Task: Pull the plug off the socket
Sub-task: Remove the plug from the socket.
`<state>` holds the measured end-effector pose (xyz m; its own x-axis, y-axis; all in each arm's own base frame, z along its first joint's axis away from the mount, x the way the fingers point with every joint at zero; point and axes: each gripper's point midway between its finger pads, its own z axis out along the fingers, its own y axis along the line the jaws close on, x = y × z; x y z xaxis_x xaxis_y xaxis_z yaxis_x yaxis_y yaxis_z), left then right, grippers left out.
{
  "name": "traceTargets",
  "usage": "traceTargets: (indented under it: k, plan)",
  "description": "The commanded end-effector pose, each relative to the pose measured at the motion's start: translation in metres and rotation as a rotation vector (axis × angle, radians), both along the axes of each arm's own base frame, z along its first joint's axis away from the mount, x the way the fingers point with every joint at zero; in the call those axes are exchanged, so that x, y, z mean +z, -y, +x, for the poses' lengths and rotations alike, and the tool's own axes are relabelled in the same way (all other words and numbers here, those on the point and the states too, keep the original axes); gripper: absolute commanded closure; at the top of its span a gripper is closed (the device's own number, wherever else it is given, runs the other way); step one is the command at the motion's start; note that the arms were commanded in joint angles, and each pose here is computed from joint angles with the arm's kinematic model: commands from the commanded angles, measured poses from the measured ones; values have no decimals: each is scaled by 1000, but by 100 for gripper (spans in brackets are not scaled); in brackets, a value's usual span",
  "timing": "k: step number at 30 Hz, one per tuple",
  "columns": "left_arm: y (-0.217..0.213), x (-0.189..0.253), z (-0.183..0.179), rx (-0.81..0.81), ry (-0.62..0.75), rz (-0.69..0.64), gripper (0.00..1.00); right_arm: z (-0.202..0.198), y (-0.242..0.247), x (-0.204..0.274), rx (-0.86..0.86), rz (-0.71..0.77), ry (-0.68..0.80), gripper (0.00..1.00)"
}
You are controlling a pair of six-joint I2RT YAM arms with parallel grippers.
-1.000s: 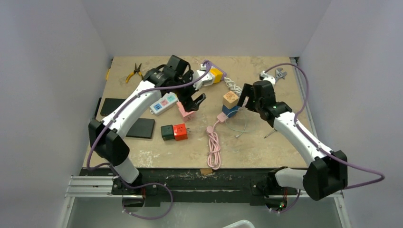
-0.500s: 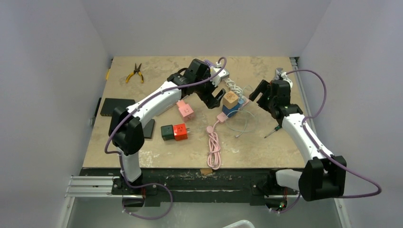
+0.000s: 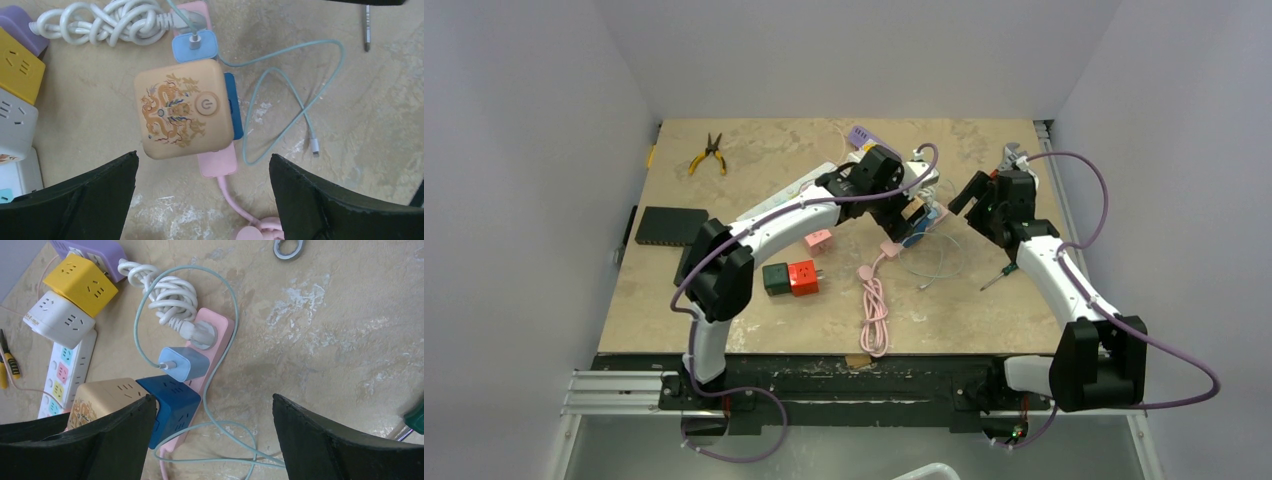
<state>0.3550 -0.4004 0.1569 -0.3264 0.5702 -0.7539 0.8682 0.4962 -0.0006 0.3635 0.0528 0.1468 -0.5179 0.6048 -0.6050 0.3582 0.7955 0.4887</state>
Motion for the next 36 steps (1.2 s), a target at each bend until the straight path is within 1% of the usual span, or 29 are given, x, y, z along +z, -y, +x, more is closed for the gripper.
traceTargets:
  k: [1,5,8,11,14,22,26,28,31,36]
  plan:
    - [3,2,36,152,74,-20,0,10,-2,23,5,22,79,16]
    - [-1,1,36,180,58,-19,0,12,-4,23,13,26,81,17]
    - [-1,1,23,141,26,-27,0,11,-3,22,18,18,80,17]
    - [6,-10,11,81,-20,-34,0,11,-3,21,19,16,79,16]
    - [15,-16,5,59,-53,-40,0,10,-6,24,36,27,89,16]
    - [25,-17,29,128,-9,-35,0,3,-9,32,55,35,117,16]
    - [21,-2,30,131,8,-51,0,1,-8,32,61,23,120,16]
    - [17,0,30,126,23,-38,0,0,-8,29,61,21,115,16]
    - [12,-8,30,123,39,-10,0,0,-8,16,67,16,89,16]
    - [12,-16,33,116,58,8,0,4,-7,-28,47,0,-20,16]
